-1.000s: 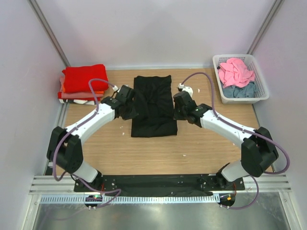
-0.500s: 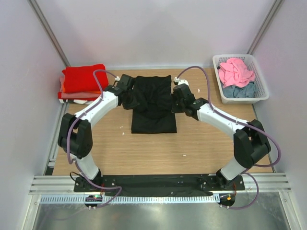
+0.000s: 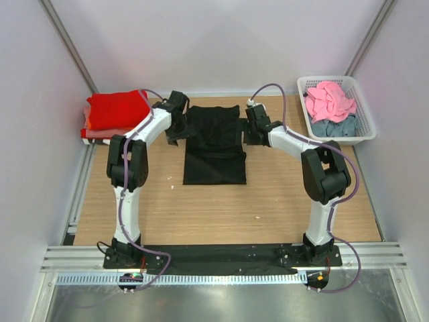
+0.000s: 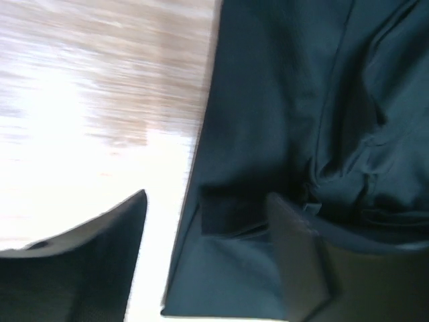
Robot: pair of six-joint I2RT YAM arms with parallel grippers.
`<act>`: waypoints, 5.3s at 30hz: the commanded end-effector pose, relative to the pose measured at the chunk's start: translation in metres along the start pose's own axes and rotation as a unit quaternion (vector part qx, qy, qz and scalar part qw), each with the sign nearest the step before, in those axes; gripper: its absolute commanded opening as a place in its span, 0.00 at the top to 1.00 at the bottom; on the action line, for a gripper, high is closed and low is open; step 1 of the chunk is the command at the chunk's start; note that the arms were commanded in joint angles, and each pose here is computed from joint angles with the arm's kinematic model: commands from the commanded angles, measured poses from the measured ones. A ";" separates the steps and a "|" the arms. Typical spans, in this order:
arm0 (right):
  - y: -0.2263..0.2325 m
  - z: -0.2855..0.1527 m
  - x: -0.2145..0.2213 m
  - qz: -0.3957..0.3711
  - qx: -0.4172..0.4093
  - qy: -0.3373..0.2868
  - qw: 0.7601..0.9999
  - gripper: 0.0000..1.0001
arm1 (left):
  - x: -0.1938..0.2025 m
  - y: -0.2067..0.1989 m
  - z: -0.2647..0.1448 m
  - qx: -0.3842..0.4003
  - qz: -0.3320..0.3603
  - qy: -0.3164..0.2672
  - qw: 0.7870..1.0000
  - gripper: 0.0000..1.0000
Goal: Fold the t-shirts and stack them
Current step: Fold the tshirt
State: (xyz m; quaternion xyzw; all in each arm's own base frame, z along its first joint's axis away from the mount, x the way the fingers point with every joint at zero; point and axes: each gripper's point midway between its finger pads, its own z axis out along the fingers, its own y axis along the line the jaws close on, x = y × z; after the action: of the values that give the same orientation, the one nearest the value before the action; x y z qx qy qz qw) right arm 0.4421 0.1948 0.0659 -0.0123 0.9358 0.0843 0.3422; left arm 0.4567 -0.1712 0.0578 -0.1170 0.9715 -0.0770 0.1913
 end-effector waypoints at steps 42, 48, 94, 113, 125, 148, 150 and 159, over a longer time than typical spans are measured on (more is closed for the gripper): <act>0.043 0.031 -0.042 -0.032 -0.008 0.010 0.999 0.74 | 0.137 0.011 -0.045 0.064 0.000 -0.018 0.998 0.24; 0.044 -0.009 -0.090 -0.029 -0.011 -0.050 0.998 0.57 | 0.137 0.020 -0.060 0.061 -0.006 -0.045 0.997 0.24; 0.028 -0.052 0.146 0.146 -0.184 0.078 0.969 0.81 | 0.152 0.037 -0.030 0.129 -0.080 -0.070 0.986 0.47; 0.028 -0.056 0.147 0.142 -0.187 0.085 0.968 0.99 | 0.176 0.045 -0.025 0.137 -0.080 -0.047 0.986 1.00; 0.010 -0.110 0.171 0.149 -0.173 0.087 0.970 0.99 | 0.215 0.038 -0.071 0.178 -0.074 -0.033 0.981 1.00; 0.024 -0.178 0.098 0.106 -0.151 0.021 0.983 0.99 | 0.181 0.020 -0.169 0.143 -0.007 -0.095 0.985 1.00; 0.027 -0.169 0.093 0.100 -0.148 0.026 0.984 0.99 | 0.173 0.015 -0.168 0.140 -0.001 -0.099 0.985 1.00; 0.036 -0.139 0.032 0.085 -0.123 0.009 0.989 0.99 | 0.099 0.007 -0.160 0.128 -0.020 -0.105 0.986 1.00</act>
State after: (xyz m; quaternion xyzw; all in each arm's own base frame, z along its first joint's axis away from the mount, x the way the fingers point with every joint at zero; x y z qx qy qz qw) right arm 0.2871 0.2065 0.1287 0.0299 0.9322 0.2356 0.2731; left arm 0.2750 -0.1793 0.1505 -0.1247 0.9314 -0.1898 0.2845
